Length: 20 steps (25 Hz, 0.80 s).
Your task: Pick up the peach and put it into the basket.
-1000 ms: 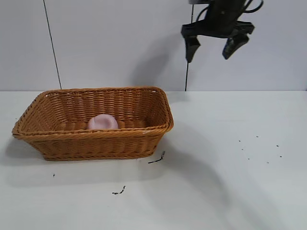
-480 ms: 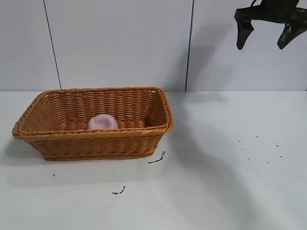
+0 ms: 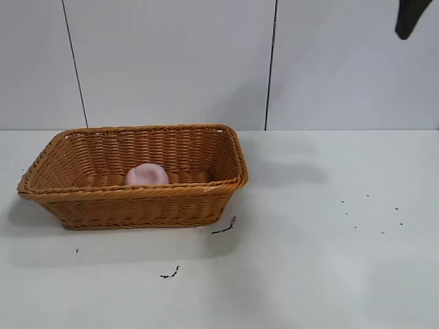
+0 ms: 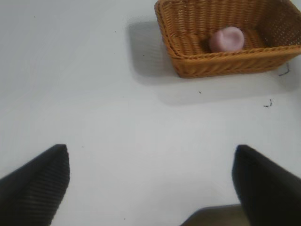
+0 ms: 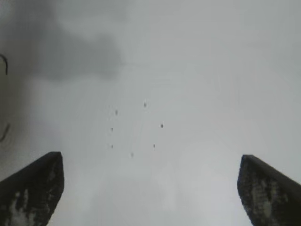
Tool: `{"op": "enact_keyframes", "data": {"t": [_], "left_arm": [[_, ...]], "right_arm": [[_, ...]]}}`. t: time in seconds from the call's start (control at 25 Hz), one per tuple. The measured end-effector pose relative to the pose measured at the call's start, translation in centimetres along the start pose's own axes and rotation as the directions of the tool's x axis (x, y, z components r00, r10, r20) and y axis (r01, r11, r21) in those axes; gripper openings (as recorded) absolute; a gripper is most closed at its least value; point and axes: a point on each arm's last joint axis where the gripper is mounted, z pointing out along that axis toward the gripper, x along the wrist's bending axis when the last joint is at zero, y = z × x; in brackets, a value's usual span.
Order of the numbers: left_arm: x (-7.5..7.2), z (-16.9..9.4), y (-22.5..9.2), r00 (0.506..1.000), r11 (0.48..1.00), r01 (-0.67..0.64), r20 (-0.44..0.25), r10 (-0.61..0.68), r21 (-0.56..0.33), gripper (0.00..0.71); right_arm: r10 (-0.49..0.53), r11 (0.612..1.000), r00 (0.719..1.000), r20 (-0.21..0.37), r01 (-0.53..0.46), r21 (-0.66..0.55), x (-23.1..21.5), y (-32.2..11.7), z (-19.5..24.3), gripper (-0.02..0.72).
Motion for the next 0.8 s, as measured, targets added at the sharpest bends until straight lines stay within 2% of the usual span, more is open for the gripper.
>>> {"op": "enact_keyframes", "data": {"t": [0.08,0.24,0.4,0.48,0.64,0.8], "left_arm": [[0.0,0.0,0.0,1.000,1.000,0.000,0.000,0.000,0.000,0.692],[0.0,0.0,0.0,1.000,1.000,0.000,0.000,0.000,0.000,0.692],[0.0,0.0,0.0,1.000,1.000,0.000,0.000,0.000,0.000,0.692],[0.0,0.0,0.0,1.000,1.000,0.000,0.000,0.000,0.000,0.692],[0.0,0.0,0.0,1.000,1.000,0.000,0.000,0.000,0.000,0.692],[0.0,0.0,0.0,1.000,1.000,0.000,0.000,0.000,0.000,0.692]], "right_arm": [[0.000,1.000,1.000,0.000,0.000,0.004,0.2,-3.7,0.4,0.689],[0.010,0.990,1.000,0.007,-0.009,-0.141,0.6,-9.8,0.9,0.689],[0.022,0.951,1.000,0.005,-0.019,-0.308,1.0,-14.7,1.2,0.689],[0.023,0.919,1.000,0.009,-0.018,-0.394,1.0,-16.2,0.6,0.689],[0.026,0.820,1.000,0.017,-0.012,-0.572,1.2,-18.6,-1.2,0.689],[0.029,0.729,0.999,0.022,-0.006,-0.684,1.3,-20.7,-2.1,0.689]]}}
